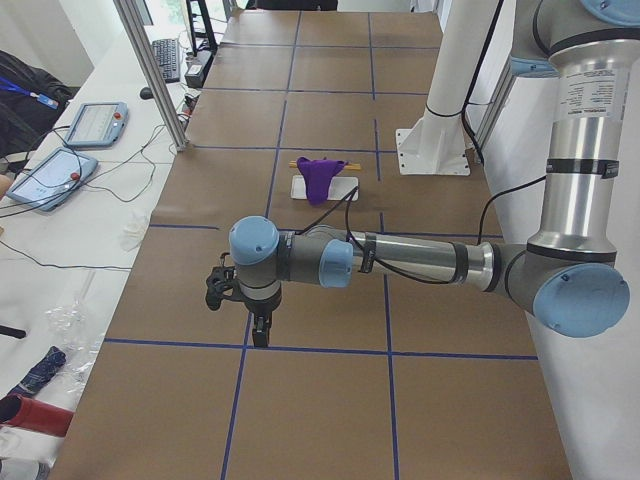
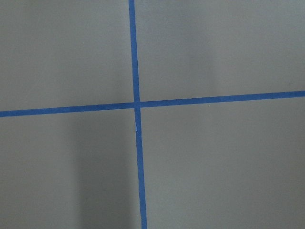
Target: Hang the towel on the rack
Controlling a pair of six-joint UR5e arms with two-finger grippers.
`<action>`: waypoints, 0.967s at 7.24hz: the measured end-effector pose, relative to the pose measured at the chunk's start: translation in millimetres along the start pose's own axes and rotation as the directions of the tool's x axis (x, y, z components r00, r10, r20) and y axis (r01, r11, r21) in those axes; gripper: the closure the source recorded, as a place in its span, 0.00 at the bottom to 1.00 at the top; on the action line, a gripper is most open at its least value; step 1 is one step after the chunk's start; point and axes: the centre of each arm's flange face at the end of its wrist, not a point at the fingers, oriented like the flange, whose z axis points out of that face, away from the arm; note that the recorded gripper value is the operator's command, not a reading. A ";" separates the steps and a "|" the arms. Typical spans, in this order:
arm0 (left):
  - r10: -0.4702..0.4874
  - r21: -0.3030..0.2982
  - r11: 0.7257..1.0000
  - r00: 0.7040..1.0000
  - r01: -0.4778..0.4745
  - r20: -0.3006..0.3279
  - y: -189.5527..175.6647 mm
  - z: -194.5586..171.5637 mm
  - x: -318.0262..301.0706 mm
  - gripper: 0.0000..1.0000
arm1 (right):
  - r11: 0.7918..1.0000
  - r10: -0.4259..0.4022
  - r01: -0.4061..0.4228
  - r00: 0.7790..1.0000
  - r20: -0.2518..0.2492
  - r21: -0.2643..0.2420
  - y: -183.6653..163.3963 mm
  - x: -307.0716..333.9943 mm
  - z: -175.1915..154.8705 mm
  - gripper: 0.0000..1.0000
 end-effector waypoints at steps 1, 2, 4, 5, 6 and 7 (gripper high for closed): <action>0.000 0.000 1.000 1.000 0.000 0.000 -0.2 -0.2 0.2 0.00 | 1.000 -0.001 0.001 1.000 0.000 0.000 0.0 0.0 0.0 0.00; 0.001 0.001 1.000 1.000 -0.001 0.000 -0.9 -0.6 0.7 0.00 | 1.000 -0.001 0.001 1.000 0.000 0.000 0.0 0.0 0.0 0.00; 0.004 0.004 1.000 1.000 -0.004 0.000 -2.7 -2.1 2.2 0.00 | 1.000 -0.002 0.002 1.000 0.000 0.001 0.0 0.2 -0.3 0.00; 0.005 0.006 1.000 1.000 -0.005 0.000 -3.4 -2.7 2.8 0.00 | 1.000 -0.002 0.002 1.000 0.000 0.001 0.0 0.3 -0.3 0.00; 0.006 0.006 1.000 1.000 -0.006 0.000 -3.9 -2.9 3.0 0.00 | 1.000 -0.003 0.003 1.000 0.000 0.001 0.0 0.3 0.0 0.00; 0.007 0.007 1.000 1.000 -0.007 0.000 -4.2 -3.0 3.2 0.00 | 1.000 -0.004 0.004 1.000 0.000 0.001 0.0 0.3 0.2 0.00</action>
